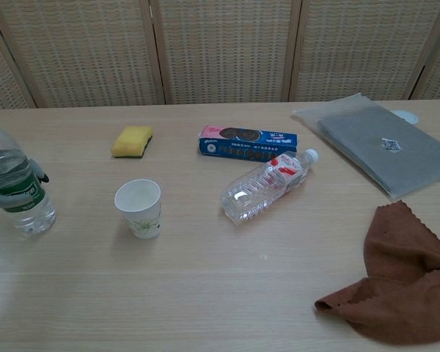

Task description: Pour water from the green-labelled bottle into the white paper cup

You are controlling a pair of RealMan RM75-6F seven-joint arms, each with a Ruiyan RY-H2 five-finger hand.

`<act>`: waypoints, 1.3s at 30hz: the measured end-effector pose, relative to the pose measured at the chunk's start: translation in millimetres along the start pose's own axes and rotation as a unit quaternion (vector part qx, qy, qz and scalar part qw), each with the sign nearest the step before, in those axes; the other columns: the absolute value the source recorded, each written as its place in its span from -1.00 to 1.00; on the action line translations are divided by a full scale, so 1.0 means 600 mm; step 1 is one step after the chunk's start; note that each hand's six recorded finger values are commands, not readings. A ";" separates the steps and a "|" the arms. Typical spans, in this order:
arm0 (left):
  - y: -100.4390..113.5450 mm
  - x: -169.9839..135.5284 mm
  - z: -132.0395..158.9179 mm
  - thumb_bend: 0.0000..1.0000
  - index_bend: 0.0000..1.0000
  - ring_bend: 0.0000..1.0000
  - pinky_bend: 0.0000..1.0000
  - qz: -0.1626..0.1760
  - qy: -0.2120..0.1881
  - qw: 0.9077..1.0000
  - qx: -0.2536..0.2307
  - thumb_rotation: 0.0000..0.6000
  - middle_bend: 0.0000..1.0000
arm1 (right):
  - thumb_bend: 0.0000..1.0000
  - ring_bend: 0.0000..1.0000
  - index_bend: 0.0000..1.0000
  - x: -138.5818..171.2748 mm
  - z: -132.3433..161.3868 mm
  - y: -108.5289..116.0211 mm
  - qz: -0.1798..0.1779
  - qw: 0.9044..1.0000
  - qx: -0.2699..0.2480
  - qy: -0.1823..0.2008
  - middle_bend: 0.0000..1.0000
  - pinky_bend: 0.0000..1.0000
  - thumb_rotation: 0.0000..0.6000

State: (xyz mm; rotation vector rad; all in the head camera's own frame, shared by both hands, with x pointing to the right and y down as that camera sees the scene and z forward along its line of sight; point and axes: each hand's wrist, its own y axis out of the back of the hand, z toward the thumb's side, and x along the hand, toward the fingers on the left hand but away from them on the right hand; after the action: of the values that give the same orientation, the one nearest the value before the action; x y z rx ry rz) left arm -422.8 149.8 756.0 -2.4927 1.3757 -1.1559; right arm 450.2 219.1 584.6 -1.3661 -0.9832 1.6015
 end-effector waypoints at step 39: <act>0.053 0.079 0.109 -0.06 0.24 -0.32 -0.14 -0.033 -0.088 0.945 0.314 1.00 -0.13 | -1.00 -1.00 -1.00 0.004 0.010 -0.002 0.000 1.000 0.016 0.002 -1.00 -1.00 1.00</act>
State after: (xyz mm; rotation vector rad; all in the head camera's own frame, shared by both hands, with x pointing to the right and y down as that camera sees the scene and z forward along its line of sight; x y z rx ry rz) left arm -388.0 76.6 724.3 -2.1167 0.7234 -1.1211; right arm 444.1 221.3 585.8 -1.3469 -0.9514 1.6066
